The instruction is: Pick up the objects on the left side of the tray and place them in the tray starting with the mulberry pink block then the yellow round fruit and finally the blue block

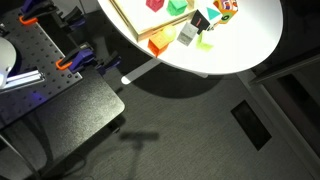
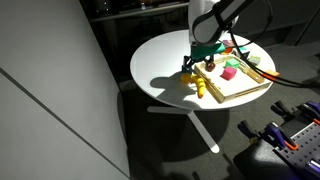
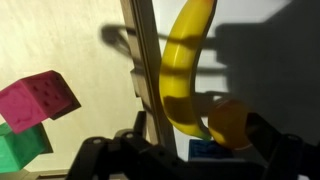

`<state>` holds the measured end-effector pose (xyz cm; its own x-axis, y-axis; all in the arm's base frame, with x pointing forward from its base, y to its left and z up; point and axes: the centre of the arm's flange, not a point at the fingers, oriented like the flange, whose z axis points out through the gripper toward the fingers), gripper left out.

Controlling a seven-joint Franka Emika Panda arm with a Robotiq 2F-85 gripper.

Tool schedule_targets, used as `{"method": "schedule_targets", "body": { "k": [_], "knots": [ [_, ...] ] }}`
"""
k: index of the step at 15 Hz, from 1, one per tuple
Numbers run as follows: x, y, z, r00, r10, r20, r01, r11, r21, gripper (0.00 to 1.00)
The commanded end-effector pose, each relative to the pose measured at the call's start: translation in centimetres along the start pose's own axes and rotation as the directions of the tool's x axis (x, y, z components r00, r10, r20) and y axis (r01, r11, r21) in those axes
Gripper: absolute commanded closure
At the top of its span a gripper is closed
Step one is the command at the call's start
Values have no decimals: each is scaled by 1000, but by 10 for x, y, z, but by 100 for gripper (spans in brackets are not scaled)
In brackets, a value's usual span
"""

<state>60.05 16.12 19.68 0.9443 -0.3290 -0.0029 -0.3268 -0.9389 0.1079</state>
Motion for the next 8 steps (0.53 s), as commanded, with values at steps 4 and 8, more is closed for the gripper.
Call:
{"method": "schedule_targets", "body": {
  "k": [4, 8],
  "knots": [
    [16, -24, 17, 996, -78, -52, 79, 997, 12, 0],
    [24, -35, 22, 993, -95, -63, 96, 995, 19, 0]
  ]
}}
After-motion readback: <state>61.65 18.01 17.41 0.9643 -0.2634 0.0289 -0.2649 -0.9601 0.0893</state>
